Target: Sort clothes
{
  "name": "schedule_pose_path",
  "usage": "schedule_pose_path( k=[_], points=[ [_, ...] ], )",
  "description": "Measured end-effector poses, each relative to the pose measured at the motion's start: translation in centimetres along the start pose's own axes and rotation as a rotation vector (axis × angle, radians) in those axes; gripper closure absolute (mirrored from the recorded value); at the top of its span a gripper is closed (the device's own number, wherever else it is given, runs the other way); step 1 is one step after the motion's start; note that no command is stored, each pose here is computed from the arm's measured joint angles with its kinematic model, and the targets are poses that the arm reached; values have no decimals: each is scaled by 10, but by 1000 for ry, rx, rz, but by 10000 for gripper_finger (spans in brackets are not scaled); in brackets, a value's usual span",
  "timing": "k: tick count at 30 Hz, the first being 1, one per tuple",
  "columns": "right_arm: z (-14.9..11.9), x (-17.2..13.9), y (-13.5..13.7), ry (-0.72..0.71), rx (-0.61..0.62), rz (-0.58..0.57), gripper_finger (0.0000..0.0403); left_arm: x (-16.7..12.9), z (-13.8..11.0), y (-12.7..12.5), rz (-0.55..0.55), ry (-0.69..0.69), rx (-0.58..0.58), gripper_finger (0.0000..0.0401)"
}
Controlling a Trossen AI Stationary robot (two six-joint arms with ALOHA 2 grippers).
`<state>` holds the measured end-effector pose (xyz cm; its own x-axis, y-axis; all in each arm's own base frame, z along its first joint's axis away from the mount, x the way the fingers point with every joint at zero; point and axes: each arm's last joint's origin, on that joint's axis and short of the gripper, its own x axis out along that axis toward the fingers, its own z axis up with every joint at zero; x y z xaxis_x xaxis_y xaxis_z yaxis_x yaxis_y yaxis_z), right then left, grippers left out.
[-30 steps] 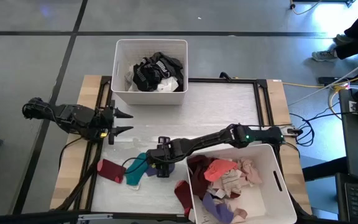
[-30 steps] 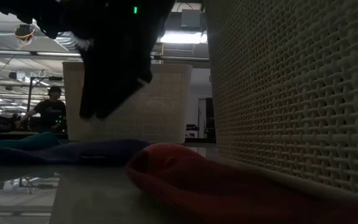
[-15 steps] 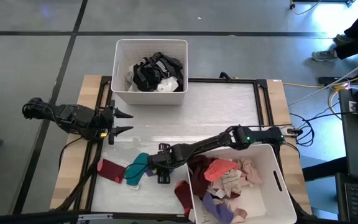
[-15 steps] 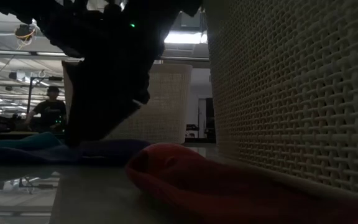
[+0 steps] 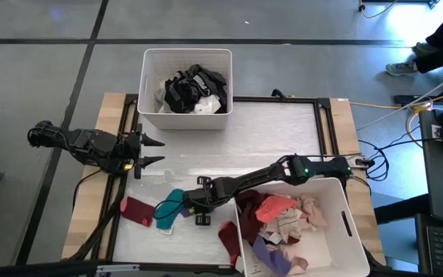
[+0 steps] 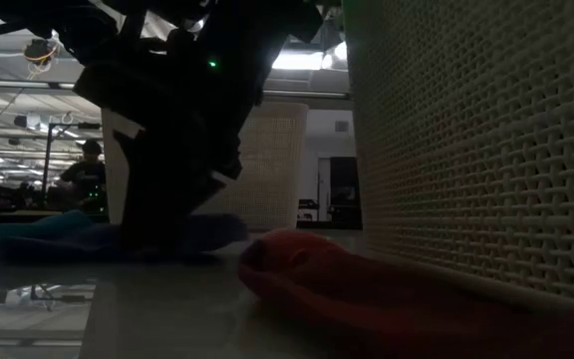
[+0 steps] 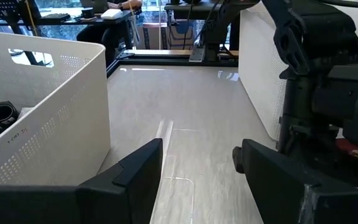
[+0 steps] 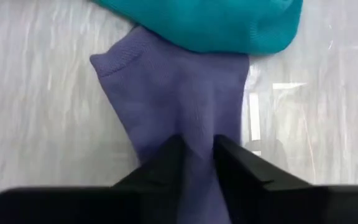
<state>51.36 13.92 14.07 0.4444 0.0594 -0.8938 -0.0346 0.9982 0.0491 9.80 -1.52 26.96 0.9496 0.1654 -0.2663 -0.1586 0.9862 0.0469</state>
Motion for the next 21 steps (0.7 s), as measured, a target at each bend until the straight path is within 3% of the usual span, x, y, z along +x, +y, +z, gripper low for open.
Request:
schedule_pose_path(
  k=[7,14,21],
  points=[
    [1,-6,0,3,-21,0,391,0,0,0,0,0,0,191],
    [12,-39,1,-57,-5,0,374,0,0,0,0,0,0,191],
    [18,-79,-1,-83,-3,-40,393,0,0,0,0,1,1,191]
  ],
)
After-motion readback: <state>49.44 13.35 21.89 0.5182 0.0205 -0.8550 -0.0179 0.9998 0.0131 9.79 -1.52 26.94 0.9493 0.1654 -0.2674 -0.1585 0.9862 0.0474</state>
